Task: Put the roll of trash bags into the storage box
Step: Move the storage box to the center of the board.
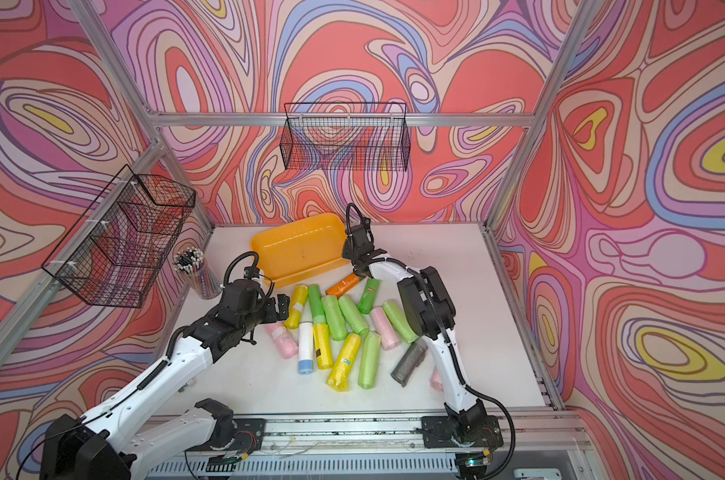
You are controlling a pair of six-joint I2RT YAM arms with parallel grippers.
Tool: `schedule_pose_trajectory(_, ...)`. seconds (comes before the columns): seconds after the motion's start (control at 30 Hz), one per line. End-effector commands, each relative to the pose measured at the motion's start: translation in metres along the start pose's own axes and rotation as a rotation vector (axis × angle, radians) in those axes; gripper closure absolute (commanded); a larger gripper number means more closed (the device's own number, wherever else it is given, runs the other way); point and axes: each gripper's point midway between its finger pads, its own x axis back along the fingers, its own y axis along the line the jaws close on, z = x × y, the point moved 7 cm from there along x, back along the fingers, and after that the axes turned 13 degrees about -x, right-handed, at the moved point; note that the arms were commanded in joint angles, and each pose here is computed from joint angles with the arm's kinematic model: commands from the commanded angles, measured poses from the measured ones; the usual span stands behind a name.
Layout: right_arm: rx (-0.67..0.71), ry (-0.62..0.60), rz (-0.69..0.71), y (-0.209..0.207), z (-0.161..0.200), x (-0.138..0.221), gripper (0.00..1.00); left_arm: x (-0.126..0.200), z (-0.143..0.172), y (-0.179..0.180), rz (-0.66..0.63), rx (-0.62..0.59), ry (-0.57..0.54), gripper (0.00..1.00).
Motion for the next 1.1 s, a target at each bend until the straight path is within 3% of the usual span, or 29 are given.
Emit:
schedule_pose_trajectory(0.0,0.03,0.021,0.1,-0.022,0.009,0.011,0.83,0.002,0.006,0.001,-0.01,-0.003,0.02,0.0)
schedule_pose_trajectory(0.2,0.105,0.043,0.113,-0.029,0.01,0.023,0.79,0.005,0.003,-0.002,0.015,0.004,0.019,0.0)
schedule_pose_trajectory(0.43,0.192,0.059,0.224,-0.047,0.012,0.033,0.77,0.002,0.003,-0.006,0.045,0.009,0.015,0.0)
schedule_pose_trajectory(1.07,0.124,0.086,0.372,-0.111,0.006,0.065,0.76,-0.002,0.004,-0.007,0.035,0.0,0.036,0.0)
